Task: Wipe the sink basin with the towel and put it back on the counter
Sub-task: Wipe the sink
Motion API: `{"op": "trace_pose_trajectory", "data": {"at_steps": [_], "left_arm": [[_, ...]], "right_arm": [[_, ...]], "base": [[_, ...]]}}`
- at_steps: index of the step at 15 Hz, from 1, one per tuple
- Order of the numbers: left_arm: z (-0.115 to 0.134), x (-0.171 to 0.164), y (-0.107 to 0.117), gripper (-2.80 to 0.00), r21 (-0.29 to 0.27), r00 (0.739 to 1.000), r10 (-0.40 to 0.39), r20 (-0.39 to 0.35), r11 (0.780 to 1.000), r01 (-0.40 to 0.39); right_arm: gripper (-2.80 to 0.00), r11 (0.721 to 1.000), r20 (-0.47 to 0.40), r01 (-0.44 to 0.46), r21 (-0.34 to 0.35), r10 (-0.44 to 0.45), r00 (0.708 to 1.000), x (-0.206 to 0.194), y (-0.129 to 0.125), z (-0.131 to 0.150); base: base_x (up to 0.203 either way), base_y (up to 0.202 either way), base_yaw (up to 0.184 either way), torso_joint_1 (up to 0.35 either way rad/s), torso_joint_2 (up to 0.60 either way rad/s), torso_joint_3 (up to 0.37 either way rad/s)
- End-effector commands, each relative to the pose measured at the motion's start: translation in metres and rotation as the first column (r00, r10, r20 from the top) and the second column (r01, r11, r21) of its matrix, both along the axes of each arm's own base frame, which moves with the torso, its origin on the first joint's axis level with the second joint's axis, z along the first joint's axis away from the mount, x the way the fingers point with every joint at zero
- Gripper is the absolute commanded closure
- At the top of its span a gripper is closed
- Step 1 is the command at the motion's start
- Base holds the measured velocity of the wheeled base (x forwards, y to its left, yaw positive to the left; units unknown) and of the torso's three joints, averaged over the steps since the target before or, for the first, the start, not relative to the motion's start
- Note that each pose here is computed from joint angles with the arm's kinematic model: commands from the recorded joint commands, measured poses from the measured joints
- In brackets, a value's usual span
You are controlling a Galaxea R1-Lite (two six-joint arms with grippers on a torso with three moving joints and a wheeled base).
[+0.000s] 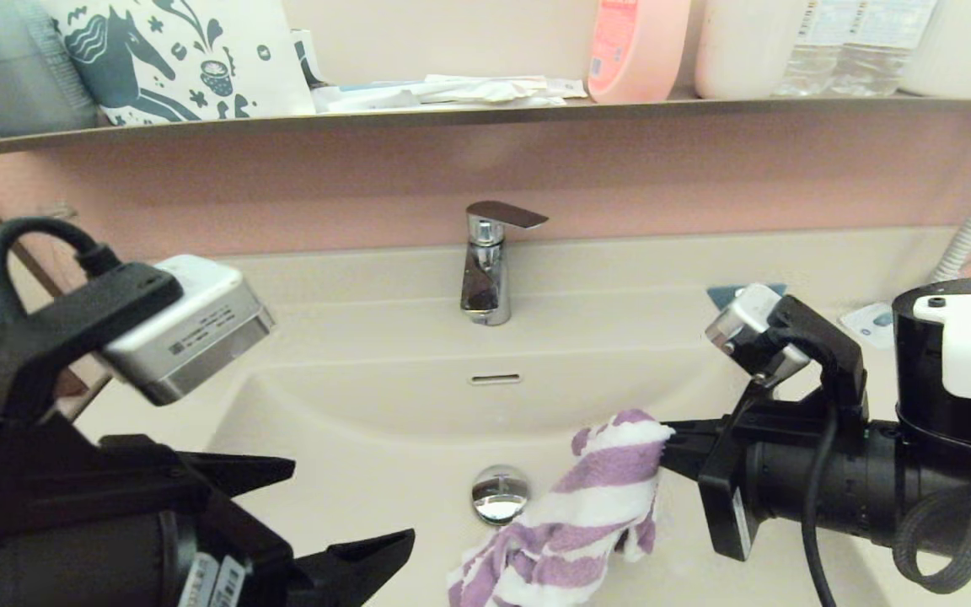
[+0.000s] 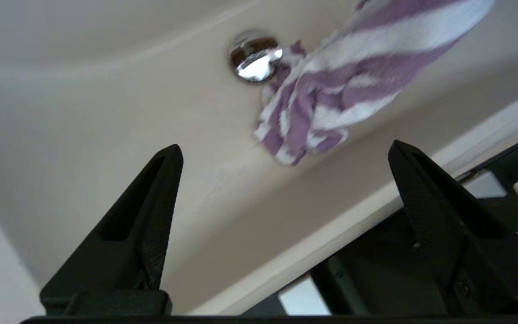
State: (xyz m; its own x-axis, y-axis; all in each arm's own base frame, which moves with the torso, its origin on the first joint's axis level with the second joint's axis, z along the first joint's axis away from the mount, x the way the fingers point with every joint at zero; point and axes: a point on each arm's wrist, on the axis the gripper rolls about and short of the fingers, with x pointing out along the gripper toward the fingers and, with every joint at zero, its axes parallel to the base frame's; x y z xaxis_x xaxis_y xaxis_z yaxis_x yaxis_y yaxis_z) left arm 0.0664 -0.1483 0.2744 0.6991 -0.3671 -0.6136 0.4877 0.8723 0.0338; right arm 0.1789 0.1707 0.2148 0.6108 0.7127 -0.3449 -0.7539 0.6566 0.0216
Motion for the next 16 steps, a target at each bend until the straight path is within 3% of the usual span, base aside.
{"op": "trace_pose_trajectory", "data": {"at_steps": [1, 2, 5, 7, 9, 13, 16], "left_arm": [[-0.004, -0.003, 0.01, -2.8, 0.001, 1.0, 0.009, 0.0, 1.0, -0.009], [-0.004, -0.002, 0.011, 0.0, -0.003, 1.0, 0.019, 0.002, 1.0, -0.019], [0.002, -0.006, 0.024, 0.0, -0.045, 0.999, 0.029, 0.02, 0.999, -0.028], [0.004, -0.002, 0.039, 0.0, -0.074, 0.995, 0.1, 0.029, 0.992, -0.097], [0.004, -0.005, 0.064, 0.0, -0.114, 0.984, 0.174, 0.045, 0.979, -0.168], [0.007, -0.013, 0.103, 0.0, -0.2, 0.932, 0.353, 0.086, 0.922, -0.331], [0.009, -0.021, 0.124, 0.0, -0.28, 0.866, 0.478, 0.147, 0.86, -0.427]], "right_arm": [[0.0, 1.0, 0.01, -0.001, 0.009, 0.0, 1.0, -0.002, -0.002, 0.003], [0.0, 1.0, 0.009, 0.001, 0.009, -0.001, 1.0, -0.002, -0.003, 0.003], [0.0, 1.0, 0.008, 0.009, 0.009, -0.009, 1.0, -0.004, -0.007, 0.004], [0.0, 0.999, 0.003, 0.033, 0.004, -0.033, 0.999, -0.008, -0.017, 0.008], [0.0, 0.993, -0.021, 0.115, 0.021, -0.115, 0.993, -0.006, -0.033, 0.013], [0.0, 0.964, -0.022, 0.261, 0.043, -0.261, 0.965, 0.004, -0.063, 0.016], [0.0, 0.935, -0.02, 0.352, 0.046, -0.352, 0.936, 0.016, -0.08, 0.017]], "base": [[0.0, 0.0, 0.0, 0.0, 0.0, 0.0], [0.0, 0.0, 0.0, 0.0, 0.0, 0.0], [0.0, 0.0, 0.0, 0.0, 0.0, 0.0], [0.0, 0.0, 0.0, 0.0, 0.0, 0.0], [0.0, 0.0, 0.0, 0.0, 0.0, 0.0], [0.0, 0.0, 0.0, 0.0, 0.0, 0.0], [0.0, 0.0, 0.0, 0.0, 0.0, 0.0]]}}
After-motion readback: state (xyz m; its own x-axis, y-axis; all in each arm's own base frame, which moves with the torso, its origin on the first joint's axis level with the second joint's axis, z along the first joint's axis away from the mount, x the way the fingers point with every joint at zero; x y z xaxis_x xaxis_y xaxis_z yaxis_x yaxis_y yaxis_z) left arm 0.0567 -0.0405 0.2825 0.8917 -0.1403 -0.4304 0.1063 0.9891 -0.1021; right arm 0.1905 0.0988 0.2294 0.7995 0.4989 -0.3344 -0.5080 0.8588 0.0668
